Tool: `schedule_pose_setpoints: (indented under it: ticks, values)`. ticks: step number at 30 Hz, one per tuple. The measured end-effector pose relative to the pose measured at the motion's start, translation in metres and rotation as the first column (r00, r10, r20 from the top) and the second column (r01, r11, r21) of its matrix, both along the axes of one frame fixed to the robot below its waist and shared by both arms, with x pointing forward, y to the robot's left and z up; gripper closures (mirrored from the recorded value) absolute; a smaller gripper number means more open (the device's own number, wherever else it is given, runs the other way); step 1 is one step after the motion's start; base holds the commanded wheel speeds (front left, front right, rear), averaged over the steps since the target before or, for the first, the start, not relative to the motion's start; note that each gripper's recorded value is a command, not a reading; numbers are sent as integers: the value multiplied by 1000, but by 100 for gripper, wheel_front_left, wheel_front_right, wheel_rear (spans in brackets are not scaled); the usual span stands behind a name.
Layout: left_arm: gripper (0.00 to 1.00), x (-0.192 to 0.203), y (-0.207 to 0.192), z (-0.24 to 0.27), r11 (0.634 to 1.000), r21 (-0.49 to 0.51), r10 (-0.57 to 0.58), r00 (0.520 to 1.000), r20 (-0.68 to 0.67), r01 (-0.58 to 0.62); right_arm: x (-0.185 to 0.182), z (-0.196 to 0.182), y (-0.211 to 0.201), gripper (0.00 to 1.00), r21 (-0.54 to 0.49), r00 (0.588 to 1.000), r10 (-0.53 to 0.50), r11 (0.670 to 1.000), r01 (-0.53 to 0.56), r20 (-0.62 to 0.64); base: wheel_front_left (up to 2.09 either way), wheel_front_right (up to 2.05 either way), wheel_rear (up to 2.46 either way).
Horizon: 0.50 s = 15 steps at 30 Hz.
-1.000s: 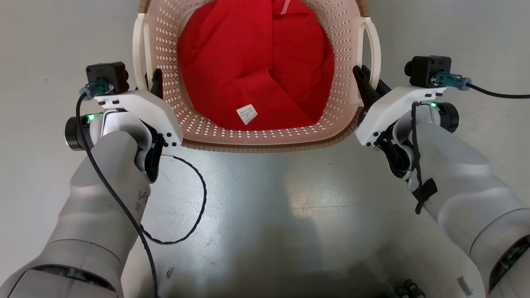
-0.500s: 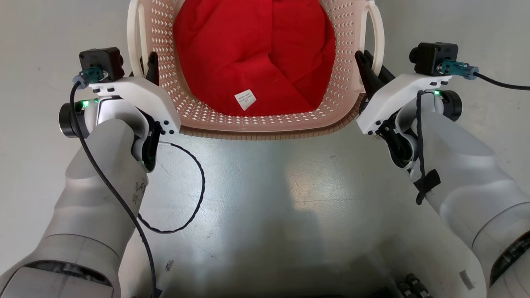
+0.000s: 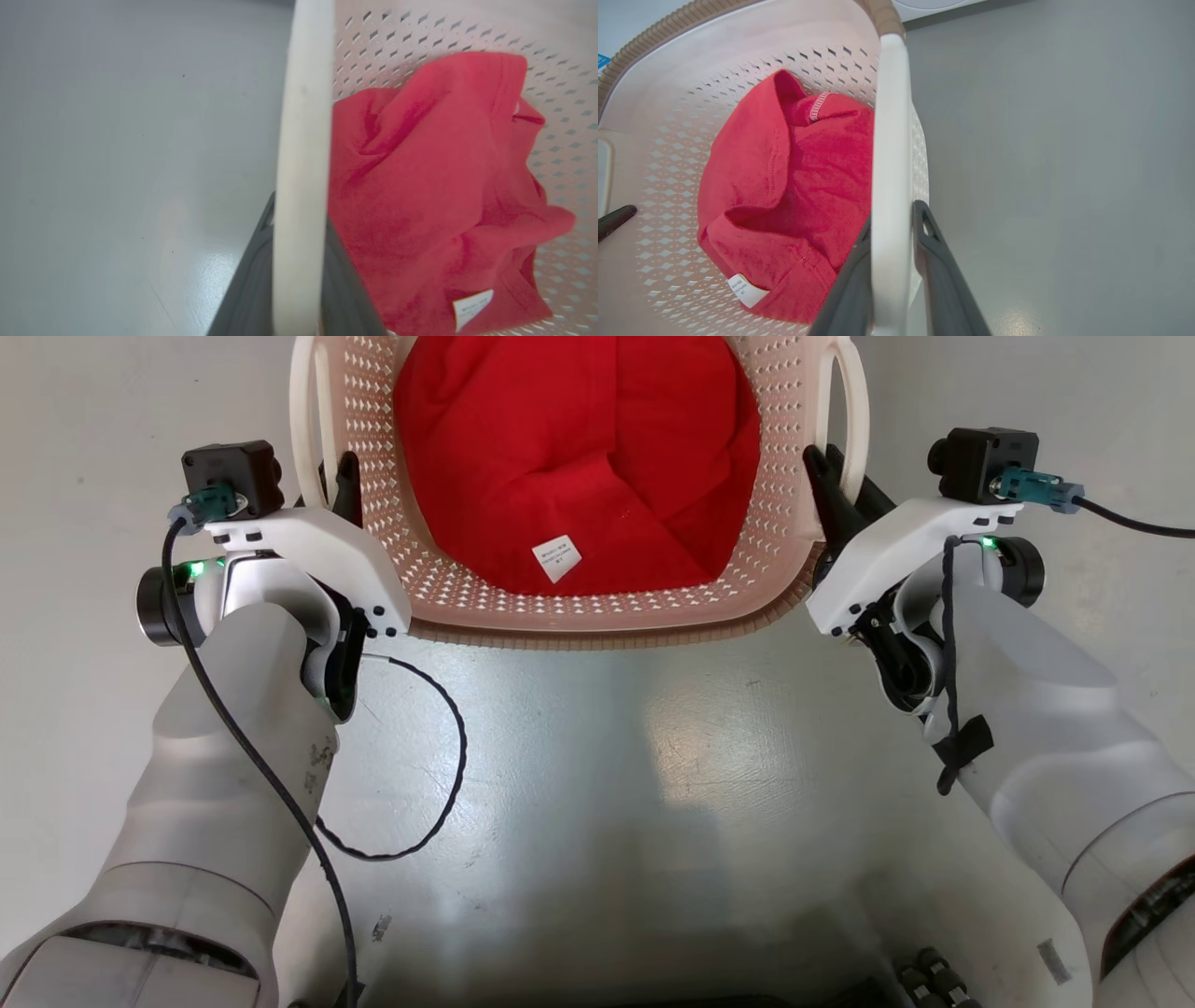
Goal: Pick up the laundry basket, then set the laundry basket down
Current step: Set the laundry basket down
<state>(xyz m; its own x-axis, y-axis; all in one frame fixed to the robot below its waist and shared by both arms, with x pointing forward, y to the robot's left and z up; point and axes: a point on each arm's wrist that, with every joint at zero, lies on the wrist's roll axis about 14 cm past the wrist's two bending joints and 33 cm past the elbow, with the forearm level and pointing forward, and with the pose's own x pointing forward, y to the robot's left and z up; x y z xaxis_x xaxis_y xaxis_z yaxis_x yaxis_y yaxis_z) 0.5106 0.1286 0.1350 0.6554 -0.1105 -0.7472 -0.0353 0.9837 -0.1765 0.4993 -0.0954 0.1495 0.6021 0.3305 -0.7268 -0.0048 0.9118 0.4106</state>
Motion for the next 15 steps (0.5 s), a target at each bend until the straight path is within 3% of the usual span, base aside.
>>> schedule_pose_setpoints:
  ticks: [1, 2, 3, 15]
  values:
    - [58, -1, 0, -1, 1000, 1, 0, 1000, -2, 0, -1, -1, 0, 49, 1, 1000, 0, 1000, 0, -3, 0, 0, 0]
    - [7, 0, 0, -1, 1000, 1, 2, 1000, 1, -2, -2, -2, 1, 0, 1, 1000, 1, 1000, -1, -6, 0, 0, 0]
    - [0, 1, 2, -1, 1000, 2, 7, 1000, 1, -7, -2, -3, 3, 0, 4, 1000, 1, 1000, -1, -8, 0, 0, 0]
    - [0, 6, 2, 2, 1000, -7, 21, 1000, 10, -21, -1, -2, -1, 0, -9, 1000, -9, 1000, 9, -6, 0, 0, 0]
